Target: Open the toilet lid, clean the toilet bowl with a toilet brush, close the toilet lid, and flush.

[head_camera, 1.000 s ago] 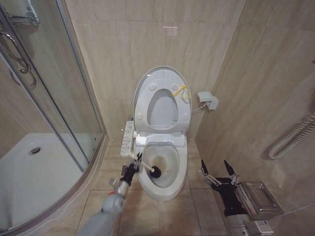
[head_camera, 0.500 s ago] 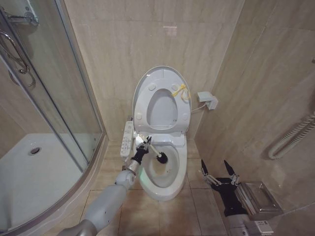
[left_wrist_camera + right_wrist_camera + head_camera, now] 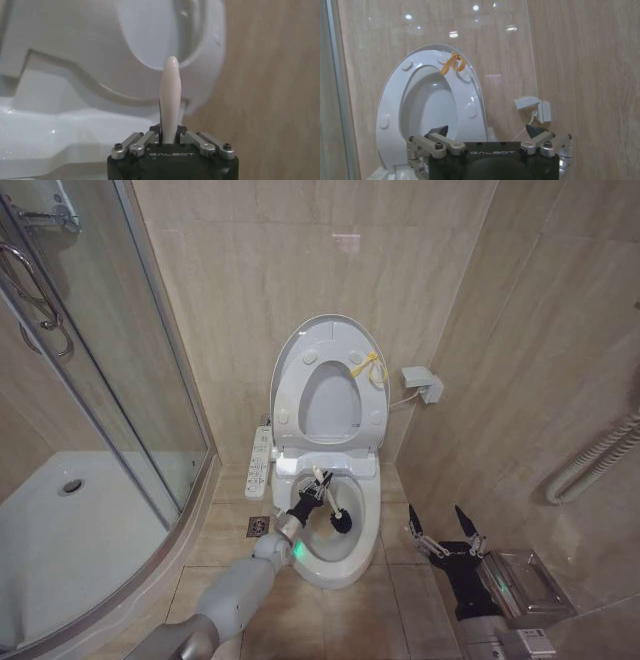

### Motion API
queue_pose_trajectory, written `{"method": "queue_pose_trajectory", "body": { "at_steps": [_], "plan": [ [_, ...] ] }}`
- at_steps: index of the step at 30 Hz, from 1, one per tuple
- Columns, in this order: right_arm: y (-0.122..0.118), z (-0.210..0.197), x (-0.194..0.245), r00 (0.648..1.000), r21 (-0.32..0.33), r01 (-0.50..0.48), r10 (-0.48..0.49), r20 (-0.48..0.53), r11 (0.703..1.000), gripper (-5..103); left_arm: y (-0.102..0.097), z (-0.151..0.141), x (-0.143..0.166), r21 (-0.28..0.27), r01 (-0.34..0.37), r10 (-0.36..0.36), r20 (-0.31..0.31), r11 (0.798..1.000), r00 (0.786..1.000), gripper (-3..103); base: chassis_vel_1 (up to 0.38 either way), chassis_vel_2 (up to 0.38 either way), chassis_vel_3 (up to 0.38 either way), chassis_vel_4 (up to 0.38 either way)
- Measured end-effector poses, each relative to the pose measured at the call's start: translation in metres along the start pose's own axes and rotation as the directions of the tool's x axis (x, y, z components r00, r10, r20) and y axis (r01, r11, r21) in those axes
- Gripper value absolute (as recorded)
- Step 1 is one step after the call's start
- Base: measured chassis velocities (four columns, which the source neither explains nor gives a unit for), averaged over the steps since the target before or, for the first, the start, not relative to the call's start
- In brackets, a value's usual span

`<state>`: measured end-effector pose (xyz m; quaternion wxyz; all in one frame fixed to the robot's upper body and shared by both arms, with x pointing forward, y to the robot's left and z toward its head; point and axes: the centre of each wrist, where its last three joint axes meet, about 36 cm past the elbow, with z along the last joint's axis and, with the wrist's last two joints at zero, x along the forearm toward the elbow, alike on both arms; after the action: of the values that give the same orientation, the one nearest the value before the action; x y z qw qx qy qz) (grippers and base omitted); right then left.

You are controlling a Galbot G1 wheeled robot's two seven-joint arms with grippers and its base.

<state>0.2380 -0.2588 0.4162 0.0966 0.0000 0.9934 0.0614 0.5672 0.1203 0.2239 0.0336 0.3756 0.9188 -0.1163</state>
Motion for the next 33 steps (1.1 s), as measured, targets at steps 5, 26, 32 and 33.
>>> {"method": "queue_pose_trajectory", "body": {
  "at_steps": [5, 26, 32, 33],
  "plan": [
    [0.0, 0.0, 0.0, 1.0, 0.0, 0.0, 0.0, 0.0, 1.0, 100, 0.017, 0.001, 0.013, -0.148, -0.09, 0.083, -0.054, 0.985, 0.995, 18, 0.0, 0.0, 0.0, 0.0],
    [0.0, 0.0, 0.0, 1.0, 0.0, 0.0, 0.0, 0.0, 1.0, 100, 0.003, -0.002, 0.002, -0.102, -0.063, 0.064, 0.009, 0.993, 0.998, 18, 0.0, 0.0, 0.0, 0.0],
    [0.0, 0.0, 0.0, 1.0, 0.0, 0.0, 0.0, 0.0, 1.0, 100, 0.006, 0.0, 0.002, -0.146, -0.082, 0.084, 0.007, 0.986, 0.996, 18, 0.0, 0.0, 0.0, 0.0],
    [0.0, 0.0, 0.0, 1.0, 0.0, 0.0, 0.0, 0.0, 1.0, 100, 0.006, 0.0, 0.002, -0.146, -0.082, 0.084, 0.007, 0.986, 0.996, 18, 0.0, 0.0, 0.0, 0.0]
  ]
}}
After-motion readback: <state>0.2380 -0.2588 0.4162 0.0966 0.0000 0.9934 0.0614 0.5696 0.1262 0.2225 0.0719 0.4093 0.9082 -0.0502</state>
